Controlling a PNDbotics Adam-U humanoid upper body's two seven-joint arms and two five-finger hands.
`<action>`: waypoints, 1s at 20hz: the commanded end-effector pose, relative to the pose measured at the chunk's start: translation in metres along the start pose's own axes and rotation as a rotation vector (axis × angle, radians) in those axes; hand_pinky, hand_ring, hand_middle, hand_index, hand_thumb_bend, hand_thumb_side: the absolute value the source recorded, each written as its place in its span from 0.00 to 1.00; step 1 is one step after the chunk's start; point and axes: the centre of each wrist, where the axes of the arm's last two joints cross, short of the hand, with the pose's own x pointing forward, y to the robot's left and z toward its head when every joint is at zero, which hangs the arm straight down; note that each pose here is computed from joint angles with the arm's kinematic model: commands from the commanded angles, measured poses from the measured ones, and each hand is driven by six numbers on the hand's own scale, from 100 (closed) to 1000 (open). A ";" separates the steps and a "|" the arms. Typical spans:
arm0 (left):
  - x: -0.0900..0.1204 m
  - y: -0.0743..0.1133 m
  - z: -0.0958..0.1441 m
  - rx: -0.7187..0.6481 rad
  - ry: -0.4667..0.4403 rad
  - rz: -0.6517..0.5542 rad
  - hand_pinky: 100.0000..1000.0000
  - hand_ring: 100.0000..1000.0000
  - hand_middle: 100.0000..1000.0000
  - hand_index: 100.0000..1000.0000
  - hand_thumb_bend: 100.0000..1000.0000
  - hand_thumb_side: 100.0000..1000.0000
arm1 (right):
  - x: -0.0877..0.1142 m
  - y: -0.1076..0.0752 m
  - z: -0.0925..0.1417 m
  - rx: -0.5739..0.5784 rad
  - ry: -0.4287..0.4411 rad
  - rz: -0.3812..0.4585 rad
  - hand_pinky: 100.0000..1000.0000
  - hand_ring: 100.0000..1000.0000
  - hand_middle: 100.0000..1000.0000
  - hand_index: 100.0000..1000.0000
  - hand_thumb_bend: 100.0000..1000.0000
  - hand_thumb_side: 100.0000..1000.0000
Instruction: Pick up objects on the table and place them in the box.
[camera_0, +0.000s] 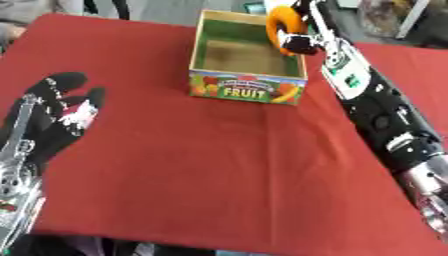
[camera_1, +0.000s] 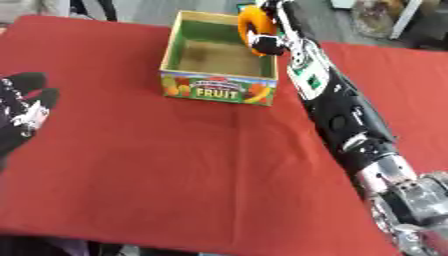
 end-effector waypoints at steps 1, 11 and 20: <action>0.009 -0.001 -0.004 -0.015 -0.035 0.001 0.79 0.85 0.73 0.66 0.42 0.32 | 0.009 -0.003 -0.008 -0.010 -0.025 0.031 0.59 0.64 0.34 0.44 0.00 0.00; 0.010 -0.006 -0.006 -0.038 -0.037 0.005 0.79 0.85 0.73 0.66 0.42 0.32 | 0.020 0.027 -0.005 0.156 -0.063 0.126 0.71 0.80 0.72 0.83 0.00 0.00; 0.007 -0.004 -0.004 -0.036 -0.028 0.001 0.79 0.85 0.73 0.66 0.42 0.33 | 0.033 0.002 -0.013 0.165 -0.103 0.112 0.77 0.88 0.91 0.91 0.14 0.21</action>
